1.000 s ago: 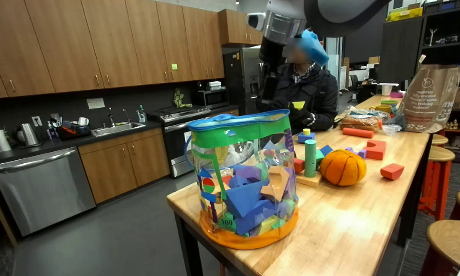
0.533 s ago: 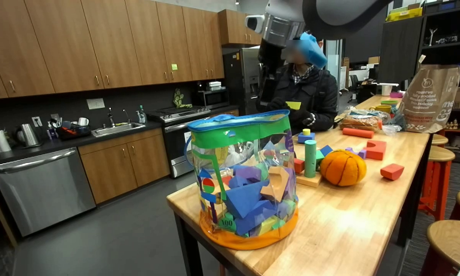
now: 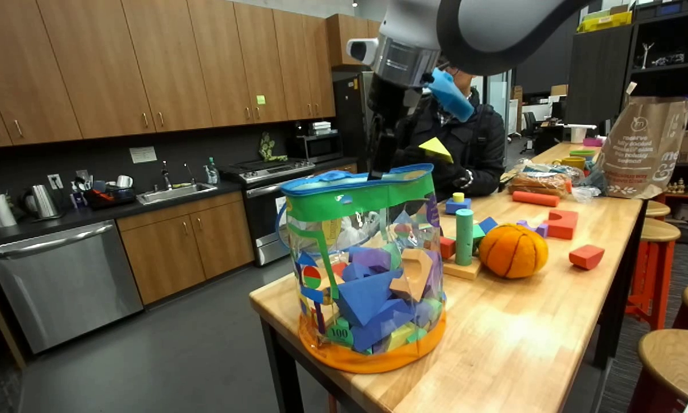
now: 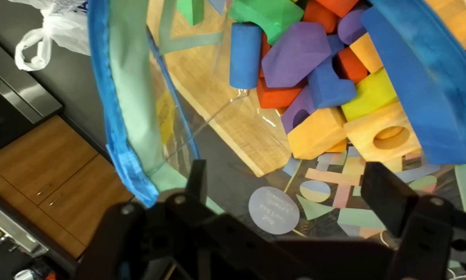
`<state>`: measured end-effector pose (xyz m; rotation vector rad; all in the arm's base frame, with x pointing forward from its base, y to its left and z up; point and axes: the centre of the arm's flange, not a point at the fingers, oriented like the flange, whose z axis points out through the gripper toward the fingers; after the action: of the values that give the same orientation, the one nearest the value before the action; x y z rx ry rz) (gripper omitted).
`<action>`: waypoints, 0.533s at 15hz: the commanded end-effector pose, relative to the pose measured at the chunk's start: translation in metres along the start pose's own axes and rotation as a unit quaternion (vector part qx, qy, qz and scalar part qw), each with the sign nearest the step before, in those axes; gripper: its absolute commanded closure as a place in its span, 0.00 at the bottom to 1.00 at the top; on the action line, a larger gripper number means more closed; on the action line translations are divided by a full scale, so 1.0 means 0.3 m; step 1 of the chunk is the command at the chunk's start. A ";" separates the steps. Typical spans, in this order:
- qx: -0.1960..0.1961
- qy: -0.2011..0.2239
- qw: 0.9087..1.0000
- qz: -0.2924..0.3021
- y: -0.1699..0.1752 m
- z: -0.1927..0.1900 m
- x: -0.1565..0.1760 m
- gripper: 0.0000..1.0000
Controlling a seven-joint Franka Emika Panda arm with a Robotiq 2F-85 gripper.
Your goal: Put a purple item in the plastic bag on the table
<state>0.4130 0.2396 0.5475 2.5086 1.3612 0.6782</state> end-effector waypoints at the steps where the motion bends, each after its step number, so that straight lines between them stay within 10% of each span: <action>1: 0.049 -0.025 0.998 -0.018 -0.018 0.070 0.013 0.00; 8: 0.116 -0.056 0.991 -0.022 -0.054 0.178 -0.006 0.00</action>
<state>0.4185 0.2505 0.4972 2.6237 1.4893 0.4374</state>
